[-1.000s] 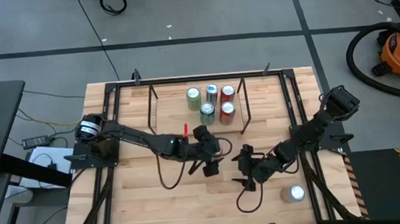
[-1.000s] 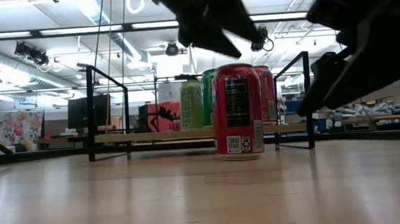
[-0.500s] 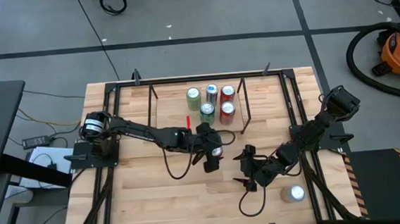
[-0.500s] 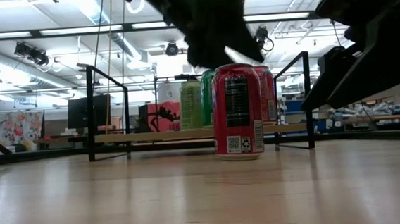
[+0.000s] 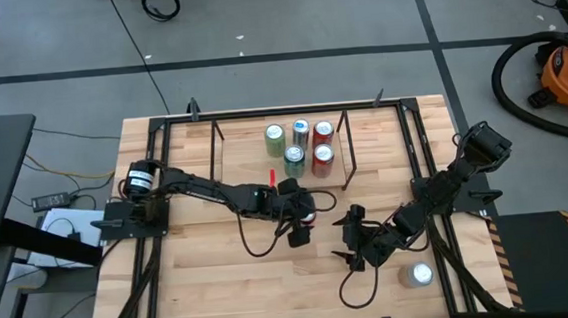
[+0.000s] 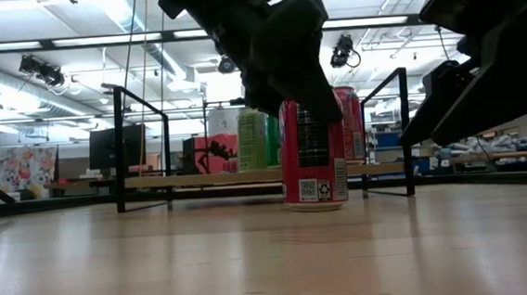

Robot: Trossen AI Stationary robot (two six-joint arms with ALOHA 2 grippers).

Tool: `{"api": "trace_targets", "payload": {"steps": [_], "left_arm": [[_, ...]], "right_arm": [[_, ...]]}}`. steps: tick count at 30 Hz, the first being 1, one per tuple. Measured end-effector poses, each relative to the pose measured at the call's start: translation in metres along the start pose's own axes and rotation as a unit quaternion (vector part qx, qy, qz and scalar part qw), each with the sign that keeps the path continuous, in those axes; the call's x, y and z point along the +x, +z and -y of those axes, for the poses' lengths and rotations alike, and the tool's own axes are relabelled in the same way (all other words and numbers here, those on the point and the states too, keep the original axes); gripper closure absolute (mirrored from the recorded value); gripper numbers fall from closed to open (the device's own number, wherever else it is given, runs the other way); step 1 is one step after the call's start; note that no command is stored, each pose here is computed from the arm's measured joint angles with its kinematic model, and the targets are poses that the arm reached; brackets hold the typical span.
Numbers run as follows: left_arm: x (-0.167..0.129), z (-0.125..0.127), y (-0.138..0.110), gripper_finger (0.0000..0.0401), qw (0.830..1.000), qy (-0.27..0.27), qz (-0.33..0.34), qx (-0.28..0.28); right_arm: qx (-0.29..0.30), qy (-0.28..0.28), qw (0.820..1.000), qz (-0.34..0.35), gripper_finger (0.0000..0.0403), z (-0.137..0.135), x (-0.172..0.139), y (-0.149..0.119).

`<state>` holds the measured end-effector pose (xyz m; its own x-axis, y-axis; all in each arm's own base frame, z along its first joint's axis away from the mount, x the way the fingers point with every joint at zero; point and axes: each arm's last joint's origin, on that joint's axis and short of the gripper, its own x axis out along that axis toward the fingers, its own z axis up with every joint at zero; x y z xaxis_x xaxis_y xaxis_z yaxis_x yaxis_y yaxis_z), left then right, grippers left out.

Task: Place canned beverage on shelf
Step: Put the red-black soda can on the shelf

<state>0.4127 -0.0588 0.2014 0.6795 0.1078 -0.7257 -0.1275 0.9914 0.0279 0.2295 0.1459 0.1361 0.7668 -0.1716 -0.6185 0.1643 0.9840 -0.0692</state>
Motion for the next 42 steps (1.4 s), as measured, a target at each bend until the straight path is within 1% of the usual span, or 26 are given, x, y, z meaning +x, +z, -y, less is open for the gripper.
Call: {"api": "trace_targets", "payload": {"steps": [3, 7, 9, 14, 16, 20, 23, 26, 29, 33, 35, 39, 42], "left_arm": [[0.000, 0.000, 0.000, 0.0037, 1.000, 0.000, 0.000, 0.000], [0.000, 0.000, 0.000, 0.0086, 1.000, 0.000, 0.001, -0.003], [0.000, 0.000, 0.000, 0.0099, 1.000, 0.000, 0.001, -0.004], [-0.005, -0.001, 0.000, 0.0099, 1.000, -0.002, -0.007, -0.002], [-0.016, -0.003, 0.001, 0.0099, 1.000, -0.006, -0.022, 0.003], [-0.053, -0.009, 0.014, 0.0096, 1.000, -0.005, -0.019, 0.013], [-0.082, -0.015, 0.016, 0.0093, 0.999, -0.002, -0.026, 0.026], [-0.105, -0.023, 0.014, 0.0093, 0.998, 0.016, -0.040, 0.041], [-0.120, -0.031, 0.012, 0.0092, 0.996, 0.043, -0.049, 0.059], [-0.128, -0.046, 0.012, 0.0091, 0.994, 0.059, -0.059, 0.069], [-0.129, -0.055, 0.015, 0.0091, 0.995, 0.056, -0.053, 0.067], [-0.125, -0.081, 0.015, 0.0090, 0.996, 0.035, -0.069, 0.049], [-0.120, -0.100, 0.011, 0.0090, 0.996, 0.034, -0.072, 0.041]], "right_arm": [[-0.001, -0.003, 1.000, -0.002, 0.0007, 0.000, 0.000, -0.001], [0.000, -0.004, 1.000, -0.002, 0.0007, 0.000, 0.000, -0.001], [0.000, -0.004, 1.000, -0.002, 0.0007, 0.000, 0.000, -0.001], [-0.001, -0.005, 1.000, -0.003, 0.0007, 0.001, 0.000, -0.001], [0.000, -0.005, 1.000, -0.003, 0.0007, 0.001, 0.000, -0.001], [-0.002, -0.004, 1.000, -0.003, 0.0007, 0.000, -0.001, -0.001], [-0.002, -0.003, 1.000, -0.003, 0.0007, -0.001, -0.001, -0.002], [-0.004, 0.000, 1.000, -0.002, 0.0007, -0.002, -0.002, -0.002], [-0.002, 0.006, 1.000, 0.004, 0.0007, -0.004, -0.003, -0.002], [-0.003, 0.013, 1.000, 0.011, 0.0007, -0.007, -0.005, -0.001], [-0.002, 0.017, 1.000, 0.014, 0.0007, -0.008, -0.005, -0.001], [-0.003, 0.022, 1.000, 0.017, 0.0007, -0.010, -0.007, -0.001], [-0.003, 0.028, 0.999, 0.019, 0.0007, -0.013, -0.009, -0.002]]}}
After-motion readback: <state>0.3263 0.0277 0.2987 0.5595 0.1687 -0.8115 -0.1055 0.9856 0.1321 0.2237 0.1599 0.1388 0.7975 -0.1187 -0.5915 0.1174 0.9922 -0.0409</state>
